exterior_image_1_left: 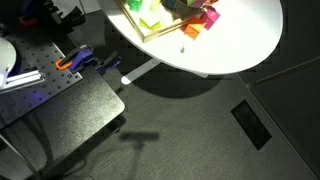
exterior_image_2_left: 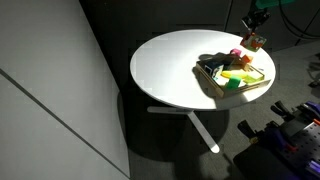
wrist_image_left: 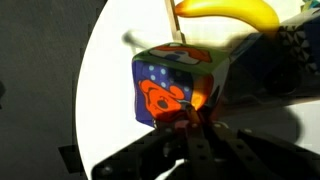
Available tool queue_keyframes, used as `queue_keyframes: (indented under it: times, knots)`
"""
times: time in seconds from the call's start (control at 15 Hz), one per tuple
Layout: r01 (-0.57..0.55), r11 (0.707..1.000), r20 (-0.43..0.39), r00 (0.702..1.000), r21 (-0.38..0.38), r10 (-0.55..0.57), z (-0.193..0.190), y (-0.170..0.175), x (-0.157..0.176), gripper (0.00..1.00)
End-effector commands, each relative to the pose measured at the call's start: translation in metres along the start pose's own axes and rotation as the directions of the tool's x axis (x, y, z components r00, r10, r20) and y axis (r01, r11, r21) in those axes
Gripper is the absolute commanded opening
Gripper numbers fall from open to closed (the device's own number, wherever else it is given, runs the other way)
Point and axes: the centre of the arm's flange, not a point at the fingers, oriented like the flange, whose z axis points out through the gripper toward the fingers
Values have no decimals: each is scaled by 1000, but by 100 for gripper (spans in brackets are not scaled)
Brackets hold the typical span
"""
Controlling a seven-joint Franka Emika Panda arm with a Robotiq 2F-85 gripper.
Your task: Pick up the plushy block on the right and put it in the wooden box
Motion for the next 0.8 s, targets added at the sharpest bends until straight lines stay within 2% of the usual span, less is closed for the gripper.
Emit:
queue_keyframes:
  times: [0.0,0.33,0.67,0.73]
  knots:
    - [85,996,34,996,34,-86,-10,-7,-42,2]
    - [126,991,22,992,46,-127,2,-31,-80,3]
    - [138,989,-71,988,61,-134,8,-60,-108,3]
    - [141,988,-92,987,65,-135,8,-64,-112,29]
